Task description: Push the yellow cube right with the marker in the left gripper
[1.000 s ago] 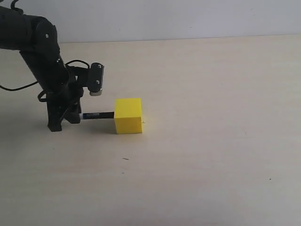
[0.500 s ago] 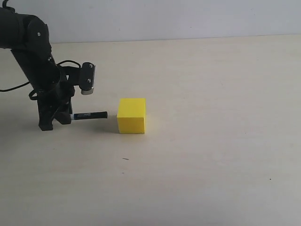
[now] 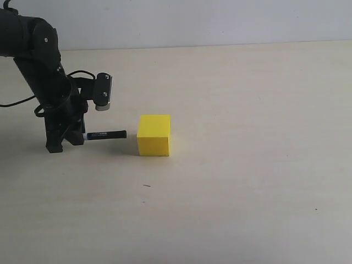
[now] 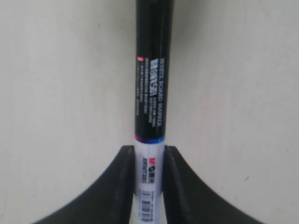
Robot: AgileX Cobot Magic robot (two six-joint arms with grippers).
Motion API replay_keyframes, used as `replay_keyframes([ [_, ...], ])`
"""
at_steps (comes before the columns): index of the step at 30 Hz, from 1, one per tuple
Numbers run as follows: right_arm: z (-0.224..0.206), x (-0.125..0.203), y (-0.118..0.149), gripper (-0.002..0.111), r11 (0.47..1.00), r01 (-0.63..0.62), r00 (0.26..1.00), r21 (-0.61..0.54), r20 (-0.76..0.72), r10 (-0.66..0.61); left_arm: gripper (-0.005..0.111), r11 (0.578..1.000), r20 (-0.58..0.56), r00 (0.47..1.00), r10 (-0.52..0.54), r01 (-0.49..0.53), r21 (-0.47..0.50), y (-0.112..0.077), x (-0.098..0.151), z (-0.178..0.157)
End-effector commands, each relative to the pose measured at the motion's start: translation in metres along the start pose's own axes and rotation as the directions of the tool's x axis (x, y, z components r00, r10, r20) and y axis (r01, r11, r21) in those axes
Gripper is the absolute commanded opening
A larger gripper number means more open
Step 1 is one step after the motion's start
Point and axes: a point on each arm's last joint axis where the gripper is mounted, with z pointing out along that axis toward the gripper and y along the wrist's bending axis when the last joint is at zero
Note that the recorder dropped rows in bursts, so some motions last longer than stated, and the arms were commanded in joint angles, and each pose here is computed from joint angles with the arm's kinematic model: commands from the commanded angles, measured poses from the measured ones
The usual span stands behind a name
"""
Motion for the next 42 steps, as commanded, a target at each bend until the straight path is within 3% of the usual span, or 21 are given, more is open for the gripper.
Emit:
replay_keyframes([
  [1,-0.0001,0.0011,-0.0002,0.000,1.000,-0.001,1.000,0.004,0.003,0.001,0.000,1.000,0.007,1.000,-0.010,0.011,-0.016,0.0021,-0.0002,-0.0037],
  [42,-0.0001,0.0011,0.0000,0.000,1.000,-0.008,1.000,0.002,0.003,0.008,0.000,1.000,-0.005,1.000,-0.008,0.008,0.009,-0.0002,0.0009,-0.0037],
])
